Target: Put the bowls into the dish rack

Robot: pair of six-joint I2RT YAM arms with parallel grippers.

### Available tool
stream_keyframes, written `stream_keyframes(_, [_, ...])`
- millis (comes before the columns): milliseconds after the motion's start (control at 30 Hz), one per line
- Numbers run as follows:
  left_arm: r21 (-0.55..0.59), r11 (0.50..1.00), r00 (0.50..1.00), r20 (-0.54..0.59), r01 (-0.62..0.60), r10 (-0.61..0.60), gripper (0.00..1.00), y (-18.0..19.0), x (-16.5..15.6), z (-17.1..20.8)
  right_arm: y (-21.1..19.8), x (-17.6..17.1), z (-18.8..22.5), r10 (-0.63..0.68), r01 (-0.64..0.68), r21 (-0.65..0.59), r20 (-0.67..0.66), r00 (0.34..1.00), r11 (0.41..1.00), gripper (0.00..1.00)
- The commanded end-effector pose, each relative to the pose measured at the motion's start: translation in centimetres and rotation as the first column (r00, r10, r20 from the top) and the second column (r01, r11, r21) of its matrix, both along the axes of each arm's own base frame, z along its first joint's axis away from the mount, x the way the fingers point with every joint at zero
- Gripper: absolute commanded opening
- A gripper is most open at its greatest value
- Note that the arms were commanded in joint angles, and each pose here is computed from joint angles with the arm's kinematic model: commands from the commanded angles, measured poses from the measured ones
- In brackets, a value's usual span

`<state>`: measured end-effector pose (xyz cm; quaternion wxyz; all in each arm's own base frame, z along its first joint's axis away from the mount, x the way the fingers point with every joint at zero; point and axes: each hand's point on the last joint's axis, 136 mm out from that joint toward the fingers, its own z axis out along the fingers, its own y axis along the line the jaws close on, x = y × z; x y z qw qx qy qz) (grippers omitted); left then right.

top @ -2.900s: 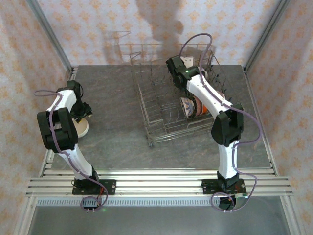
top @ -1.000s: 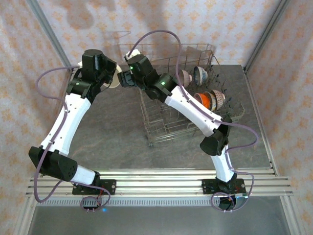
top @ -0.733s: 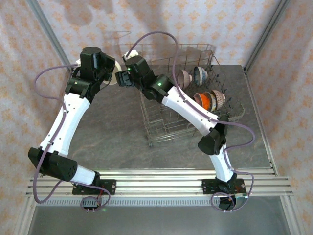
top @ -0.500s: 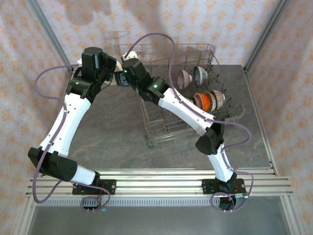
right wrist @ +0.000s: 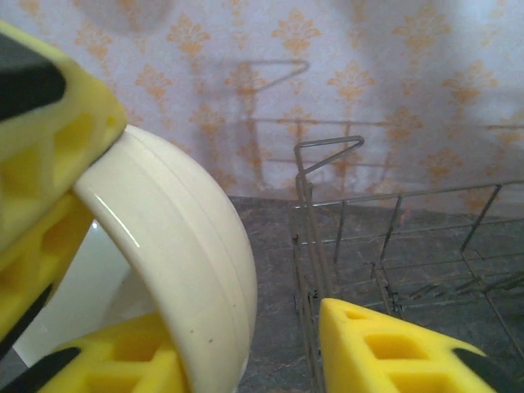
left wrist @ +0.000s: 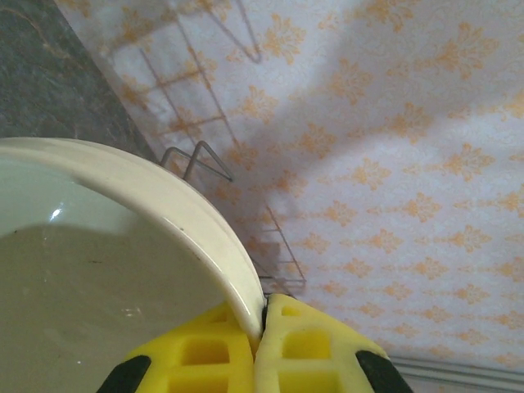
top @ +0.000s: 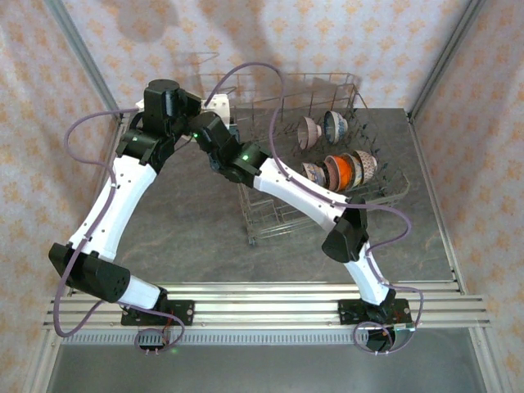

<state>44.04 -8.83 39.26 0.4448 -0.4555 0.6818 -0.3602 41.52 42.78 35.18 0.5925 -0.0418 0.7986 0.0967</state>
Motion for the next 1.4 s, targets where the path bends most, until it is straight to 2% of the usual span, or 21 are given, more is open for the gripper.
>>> stream_keyframes(0, [-0.016,1.000,0.995,0.093,-0.020,0.021,0.00,0.2,0.1,3.0,-3.3,1.4,1.1,-0.193,0.193,0.010,0.052,0.980,0.981,0.30])
stream_keyframes(133, [-0.022,1.000,0.996,0.091,0.010,-0.008,0.00,-0.5,0.3,3.0,-3.6,1.5,1.3,-0.211,0.210,0.014,0.064,0.975,0.978,0.12])
stream_keyframes(300, [0.007,0.996,0.993,0.075,0.094,-0.094,0.00,-1.9,0.9,3.0,-4.3,1.6,1.7,-0.252,0.252,0.016,0.081,0.964,0.968,0.00])
stream_keyframes(367, [0.008,0.992,0.989,0.074,0.125,-0.125,0.01,-2.5,1.0,3.0,-5.0,1.9,1.8,-0.273,0.272,0.023,0.081,0.959,0.962,0.00])
stream_keyframes(433, [0.012,0.989,0.985,0.086,0.150,-0.150,0.06,-2.9,1.1,3.2,-5.9,2.2,1.8,-0.292,0.291,0.031,0.071,0.954,0.956,0.00])
stream_keyframes(667, [0.044,0.973,0.966,0.119,0.224,-0.228,0.39,-4.2,1.5,5.0,-8.7,3.2,1.4,-0.337,0.336,0.037,0.040,0.941,0.941,0.00])
stream_keyframes(767, [0.043,0.969,0.958,0.145,0.245,-0.249,0.47,-4.6,1.5,5.6,-9.9,3.4,1.4,-0.360,0.360,0.020,0.044,0.932,0.933,0.00])
stream_keyframes(900, [0.061,0.963,0.950,0.157,0.263,-0.270,0.52,-4.8,1.6,6.2,-12.1,3.9,1.8,-0.408,0.409,-0.001,0.050,0.912,0.913,0.00])
stream_keyframes(1033, [0.119,0.962,0.951,0.164,0.245,-0.263,0.55,-3.5,1.2,6.9,-15.2,4.5,2.2,-0.463,0.464,-0.029,0.048,0.885,0.885,0.00])
stream_keyframes(1133, [0.188,0.954,0.955,0.141,0.233,-0.261,0.56,-2.0,0.9,6.8,-18.3,5.0,1.9,-0.543,0.545,-0.073,0.050,0.838,0.835,0.00])
stream_keyframes(1267, [0.271,0.937,0.967,0.064,0.220,-0.246,0.56,0.4,0.3,4.4,-22.3,5.8,1.1,-0.625,0.623,-0.115,0.027,0.780,0.773,0.00])
stream_keyframes(1367, [0.291,0.926,0.970,-0.021,0.239,-0.244,0.56,1.6,0.0,0.7,-24.3,6.0,0.7,-0.669,0.665,-0.152,0.034,0.743,0.731,0.00])
